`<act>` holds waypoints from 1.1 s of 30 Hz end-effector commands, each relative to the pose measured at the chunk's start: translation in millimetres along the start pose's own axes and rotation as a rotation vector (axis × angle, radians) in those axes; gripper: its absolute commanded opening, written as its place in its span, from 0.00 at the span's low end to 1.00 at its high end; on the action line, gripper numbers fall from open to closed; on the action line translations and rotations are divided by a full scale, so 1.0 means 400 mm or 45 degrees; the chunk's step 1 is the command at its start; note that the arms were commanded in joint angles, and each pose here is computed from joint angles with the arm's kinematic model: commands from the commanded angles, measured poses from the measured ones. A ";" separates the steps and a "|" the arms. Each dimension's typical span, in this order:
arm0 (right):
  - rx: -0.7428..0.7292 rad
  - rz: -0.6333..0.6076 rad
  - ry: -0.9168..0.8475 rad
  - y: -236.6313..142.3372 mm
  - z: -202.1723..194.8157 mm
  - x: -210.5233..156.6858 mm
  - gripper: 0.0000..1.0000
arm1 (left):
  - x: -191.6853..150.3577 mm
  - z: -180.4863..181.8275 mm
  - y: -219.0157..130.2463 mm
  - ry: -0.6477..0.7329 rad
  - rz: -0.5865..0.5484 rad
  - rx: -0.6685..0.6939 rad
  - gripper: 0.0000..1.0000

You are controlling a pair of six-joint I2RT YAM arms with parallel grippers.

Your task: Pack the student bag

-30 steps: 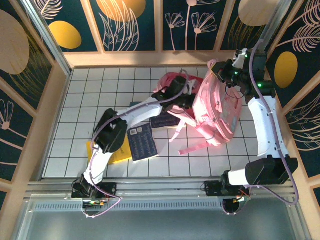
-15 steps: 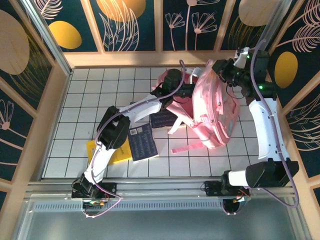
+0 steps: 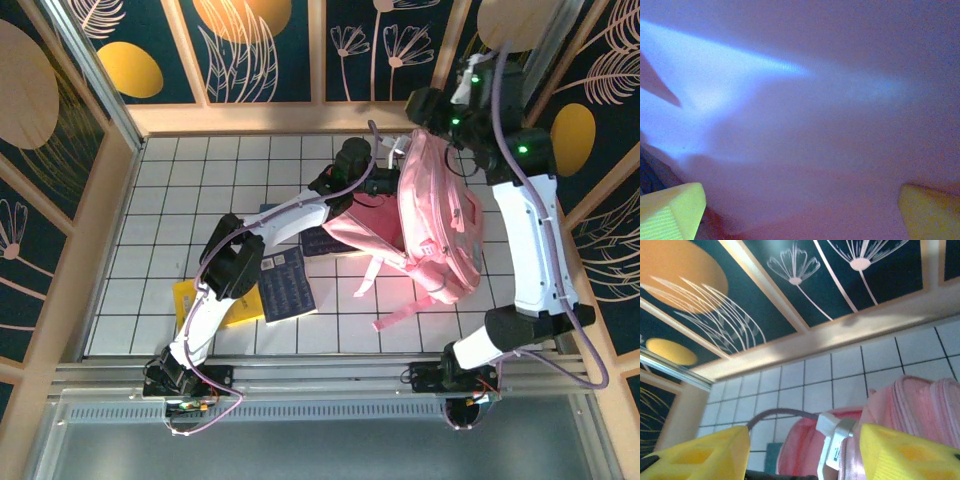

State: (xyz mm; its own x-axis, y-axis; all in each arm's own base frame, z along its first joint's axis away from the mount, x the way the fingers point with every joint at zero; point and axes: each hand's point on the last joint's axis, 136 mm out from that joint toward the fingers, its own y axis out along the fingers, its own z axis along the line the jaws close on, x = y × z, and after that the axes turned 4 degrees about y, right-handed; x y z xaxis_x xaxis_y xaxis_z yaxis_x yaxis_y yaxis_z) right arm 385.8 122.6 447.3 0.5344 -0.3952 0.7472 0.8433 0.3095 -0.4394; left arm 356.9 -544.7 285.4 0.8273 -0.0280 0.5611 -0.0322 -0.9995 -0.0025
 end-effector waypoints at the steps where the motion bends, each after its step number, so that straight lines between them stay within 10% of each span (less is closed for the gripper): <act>1: -0.317 0.109 -0.148 0.018 -0.102 -0.064 0.63 | 0.083 -0.189 -0.033 0.199 -0.095 -0.128 0.99; 18: -0.296 0.238 -0.099 0.093 -0.123 -0.144 0.41 | 0.064 -0.174 -0.032 0.189 -0.088 -0.109 0.99; 25: -0.268 0.204 -0.051 0.091 -0.152 -0.142 0.00 | 0.065 -0.167 -0.029 0.190 -0.083 -0.087 0.99; 33: 0.003 0.017 0.078 0.005 -0.162 -0.062 0.00 | 0.085 -0.109 -0.076 0.253 -0.136 0.253 0.99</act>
State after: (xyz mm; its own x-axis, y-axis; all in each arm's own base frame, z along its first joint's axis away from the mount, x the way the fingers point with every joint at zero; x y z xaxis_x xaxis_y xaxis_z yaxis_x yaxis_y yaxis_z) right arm 380.0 87.0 357.0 0.6487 -0.3985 0.6483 0.7593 0.2814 -0.5868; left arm 363.2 -538.4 271.7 0.8097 -0.0091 0.5868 0.0781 -0.9893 -0.1232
